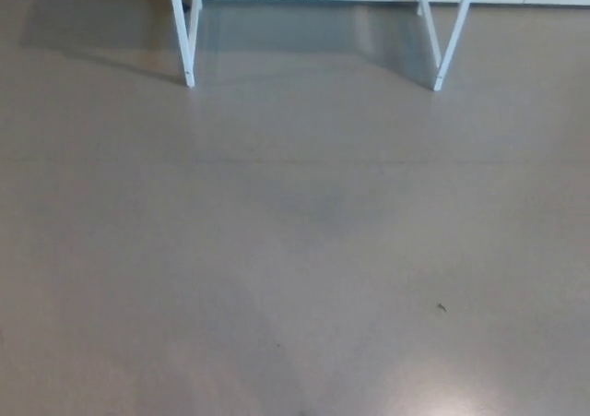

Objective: The robot walks towards a desk on which an air pump is kept in the middle. It lifts it up and holds it with its left hand and uses its right hand to compress it by pushing its handle inwards.

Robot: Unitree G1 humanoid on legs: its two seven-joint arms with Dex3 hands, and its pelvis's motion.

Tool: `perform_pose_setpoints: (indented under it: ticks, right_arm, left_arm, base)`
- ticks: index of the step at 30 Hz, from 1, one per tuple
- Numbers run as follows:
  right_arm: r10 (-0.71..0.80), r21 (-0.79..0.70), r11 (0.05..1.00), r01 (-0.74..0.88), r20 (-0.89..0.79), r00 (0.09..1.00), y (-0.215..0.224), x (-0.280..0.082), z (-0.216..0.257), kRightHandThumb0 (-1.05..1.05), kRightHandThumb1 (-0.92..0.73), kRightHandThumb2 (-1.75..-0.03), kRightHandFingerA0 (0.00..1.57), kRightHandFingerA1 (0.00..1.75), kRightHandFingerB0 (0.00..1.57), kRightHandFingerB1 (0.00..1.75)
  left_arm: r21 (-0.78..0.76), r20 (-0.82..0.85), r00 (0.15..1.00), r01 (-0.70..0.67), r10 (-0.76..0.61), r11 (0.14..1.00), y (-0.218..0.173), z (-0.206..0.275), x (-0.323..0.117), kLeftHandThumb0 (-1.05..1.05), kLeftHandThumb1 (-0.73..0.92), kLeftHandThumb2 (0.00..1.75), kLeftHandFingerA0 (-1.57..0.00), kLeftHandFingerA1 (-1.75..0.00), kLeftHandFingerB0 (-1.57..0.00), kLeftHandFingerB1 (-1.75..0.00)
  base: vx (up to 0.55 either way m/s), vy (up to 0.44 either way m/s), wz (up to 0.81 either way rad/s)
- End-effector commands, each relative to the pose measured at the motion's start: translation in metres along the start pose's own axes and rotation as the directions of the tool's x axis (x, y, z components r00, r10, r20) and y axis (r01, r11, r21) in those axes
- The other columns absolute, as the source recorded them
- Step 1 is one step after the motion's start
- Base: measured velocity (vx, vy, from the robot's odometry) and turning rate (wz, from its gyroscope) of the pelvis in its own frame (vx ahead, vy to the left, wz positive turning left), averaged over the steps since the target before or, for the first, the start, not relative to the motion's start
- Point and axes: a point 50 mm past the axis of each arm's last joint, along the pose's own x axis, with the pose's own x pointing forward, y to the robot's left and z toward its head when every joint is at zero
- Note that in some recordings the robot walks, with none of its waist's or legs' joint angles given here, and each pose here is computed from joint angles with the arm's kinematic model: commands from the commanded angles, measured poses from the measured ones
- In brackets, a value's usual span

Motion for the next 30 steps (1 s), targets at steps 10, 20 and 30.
perform_pose_setpoints:
  ticks: [10,20,30]
  right_arm:
    - [-0.010,0.001,1.000,0.010,0.024,1.000,-0.006,-0.001,0.000,-0.04,-0.57,-0.55,0.55,0.53,0.39,0.40]
    - [0.004,-0.018,1.000,-0.004,0.021,1.000,-0.005,-0.001,-0.002,-0.03,-0.60,-0.57,0.43,0.52,0.36,0.39]
    - [0.016,-0.024,1.000,-0.016,0.023,1.000,-0.002,-0.001,-0.001,-0.07,-0.58,-0.57,0.47,0.53,0.36,0.39]
  left_arm:
    - [0.003,0.019,1.000,0.015,-0.015,1.000,0.016,-0.003,-0.008,0.04,0.54,0.97,-0.13,-0.50,-0.18,-0.49]
    - [0.012,0.017,1.000,0.005,-0.005,1.000,0.019,-0.006,-0.010,0.03,0.54,0.97,-0.15,-0.50,-0.19,-0.50]
    - [0.056,0.011,1.000,-0.008,0.008,0.998,0.021,-0.009,-0.011,0.01,0.52,0.96,-0.16,-0.50,-0.20,-0.50]
  base:
    - [0.28,0.022,0.10]
    - [0.40,-0.067,0.07]
    - [0.41,0.161,-0.33]
